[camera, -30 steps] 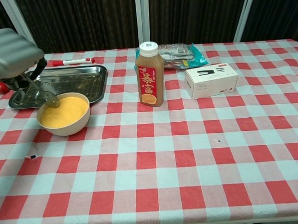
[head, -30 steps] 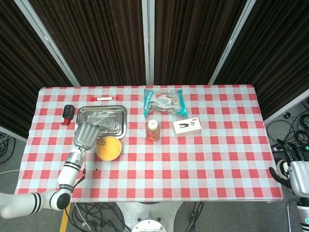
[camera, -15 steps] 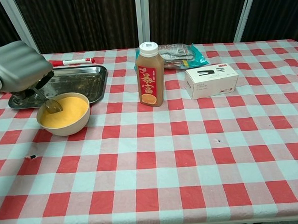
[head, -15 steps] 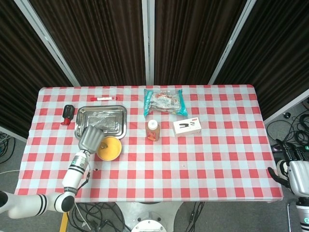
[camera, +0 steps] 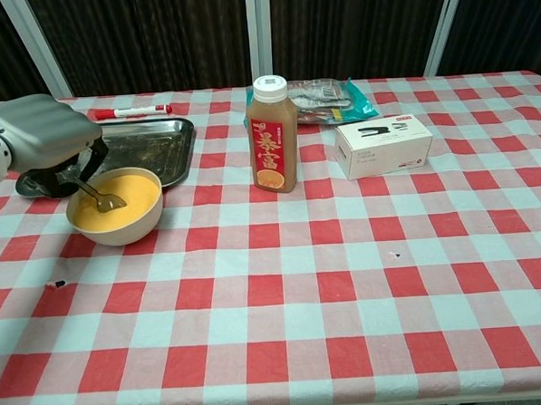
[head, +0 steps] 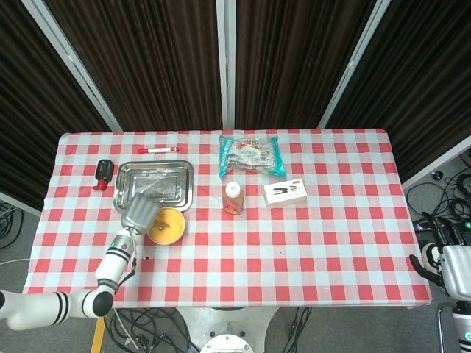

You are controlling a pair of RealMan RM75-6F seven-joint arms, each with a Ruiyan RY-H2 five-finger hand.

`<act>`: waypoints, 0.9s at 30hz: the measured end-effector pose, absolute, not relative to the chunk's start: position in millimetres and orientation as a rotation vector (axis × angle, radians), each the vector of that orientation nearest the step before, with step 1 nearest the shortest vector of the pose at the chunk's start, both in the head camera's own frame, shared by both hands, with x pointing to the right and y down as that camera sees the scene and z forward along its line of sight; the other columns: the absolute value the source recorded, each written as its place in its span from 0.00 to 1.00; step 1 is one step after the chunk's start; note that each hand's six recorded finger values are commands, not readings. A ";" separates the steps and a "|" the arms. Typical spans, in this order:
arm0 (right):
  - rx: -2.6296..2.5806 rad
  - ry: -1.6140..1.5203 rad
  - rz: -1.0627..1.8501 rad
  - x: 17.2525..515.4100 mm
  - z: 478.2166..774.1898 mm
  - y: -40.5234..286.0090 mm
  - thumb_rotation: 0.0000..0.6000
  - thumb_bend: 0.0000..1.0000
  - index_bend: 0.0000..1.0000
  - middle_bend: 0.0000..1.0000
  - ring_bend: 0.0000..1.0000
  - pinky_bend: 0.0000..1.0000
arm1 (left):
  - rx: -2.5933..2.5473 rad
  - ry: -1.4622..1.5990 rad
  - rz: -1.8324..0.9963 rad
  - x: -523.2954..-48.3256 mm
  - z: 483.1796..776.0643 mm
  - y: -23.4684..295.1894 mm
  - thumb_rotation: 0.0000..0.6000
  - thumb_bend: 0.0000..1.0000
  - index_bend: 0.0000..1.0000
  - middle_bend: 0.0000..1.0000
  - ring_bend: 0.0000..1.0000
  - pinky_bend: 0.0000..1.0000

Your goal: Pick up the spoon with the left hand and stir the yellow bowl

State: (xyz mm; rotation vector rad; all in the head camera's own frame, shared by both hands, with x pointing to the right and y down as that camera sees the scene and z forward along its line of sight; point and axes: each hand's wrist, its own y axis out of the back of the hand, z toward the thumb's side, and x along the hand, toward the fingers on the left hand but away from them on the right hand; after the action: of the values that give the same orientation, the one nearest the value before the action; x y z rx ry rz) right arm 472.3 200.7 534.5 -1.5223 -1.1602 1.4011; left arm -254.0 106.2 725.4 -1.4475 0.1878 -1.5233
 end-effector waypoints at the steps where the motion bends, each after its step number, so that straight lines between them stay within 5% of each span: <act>1: -1.523 -1.159 1.401 472.1 534.8 200.7 1.00 0.19 0.10 0.28 0.13 0.23 | -1.456 0.198 -1.531 -255.9 724.3 104.4 1.00 0.42 0.68 1.00 1.00 1.00; 27: -1.511 -1.167 1.403 475.5 533.4 202.4 1.00 0.19 0.10 0.28 0.13 0.23 | -1.223 0.238 -1.498 -260.1 694.6 75.0 1.00 0.43 0.69 1.00 1.00 1.00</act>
State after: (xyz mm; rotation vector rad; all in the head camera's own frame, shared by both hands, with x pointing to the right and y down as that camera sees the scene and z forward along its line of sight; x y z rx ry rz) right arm 475.5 202.4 533.4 -1.5110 -1.1672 1.4028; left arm -260.1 75.0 694.6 -1.2229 0.2380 -1.4978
